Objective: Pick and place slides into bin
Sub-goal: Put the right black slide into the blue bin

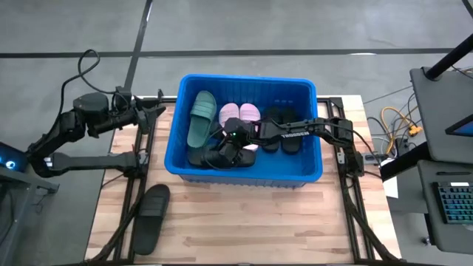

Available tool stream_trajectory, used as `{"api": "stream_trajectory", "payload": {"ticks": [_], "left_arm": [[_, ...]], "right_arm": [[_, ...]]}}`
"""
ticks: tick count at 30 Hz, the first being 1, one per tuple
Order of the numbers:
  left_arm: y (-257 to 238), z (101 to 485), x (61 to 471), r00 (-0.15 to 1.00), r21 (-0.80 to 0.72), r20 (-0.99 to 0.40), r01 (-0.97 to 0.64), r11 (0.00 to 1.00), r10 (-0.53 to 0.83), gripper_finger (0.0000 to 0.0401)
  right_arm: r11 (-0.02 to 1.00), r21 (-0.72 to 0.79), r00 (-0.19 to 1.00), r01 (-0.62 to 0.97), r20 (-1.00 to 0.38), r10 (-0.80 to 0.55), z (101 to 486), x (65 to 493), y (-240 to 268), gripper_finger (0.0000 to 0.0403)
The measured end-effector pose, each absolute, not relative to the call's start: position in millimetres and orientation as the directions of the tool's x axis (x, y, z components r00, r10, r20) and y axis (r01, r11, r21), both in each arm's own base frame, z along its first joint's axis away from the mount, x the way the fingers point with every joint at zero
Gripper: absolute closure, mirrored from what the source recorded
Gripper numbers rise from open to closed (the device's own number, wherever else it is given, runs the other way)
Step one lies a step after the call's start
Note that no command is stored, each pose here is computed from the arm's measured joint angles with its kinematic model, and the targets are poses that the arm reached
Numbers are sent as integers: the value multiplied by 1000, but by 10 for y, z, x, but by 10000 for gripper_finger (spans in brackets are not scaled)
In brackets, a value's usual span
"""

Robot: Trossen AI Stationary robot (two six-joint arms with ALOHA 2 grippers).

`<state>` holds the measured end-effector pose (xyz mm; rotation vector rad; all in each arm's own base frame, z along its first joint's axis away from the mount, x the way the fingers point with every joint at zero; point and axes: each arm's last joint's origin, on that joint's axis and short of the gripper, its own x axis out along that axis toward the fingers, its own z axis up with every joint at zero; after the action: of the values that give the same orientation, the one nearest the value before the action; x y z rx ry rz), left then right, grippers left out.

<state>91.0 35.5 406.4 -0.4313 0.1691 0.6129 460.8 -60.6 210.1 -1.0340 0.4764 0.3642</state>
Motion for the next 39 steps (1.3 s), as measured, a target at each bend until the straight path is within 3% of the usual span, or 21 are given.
{"api": "stream_trajectory", "payload": {"ticks": [16,23,29,39], "left_arm": [[377,4045,986,801,-355,-300,-597,719,517,186],[381,4043,999,801,-353,-302,-598,720,517,186],[384,4041,1009,800,-352,-305,-599,720,517,186],[382,4045,1003,801,-354,-301,-597,720,517,186]], "right_arm": [[489,-688,812,-536,-579,76,1671,4722,-569,385],[501,-679,808,-536,-585,71,1665,4717,-570,348],[593,-622,803,-511,-592,72,1721,4694,-553,306],[583,-611,779,-535,-624,61,2006,4558,-491,246]]}}
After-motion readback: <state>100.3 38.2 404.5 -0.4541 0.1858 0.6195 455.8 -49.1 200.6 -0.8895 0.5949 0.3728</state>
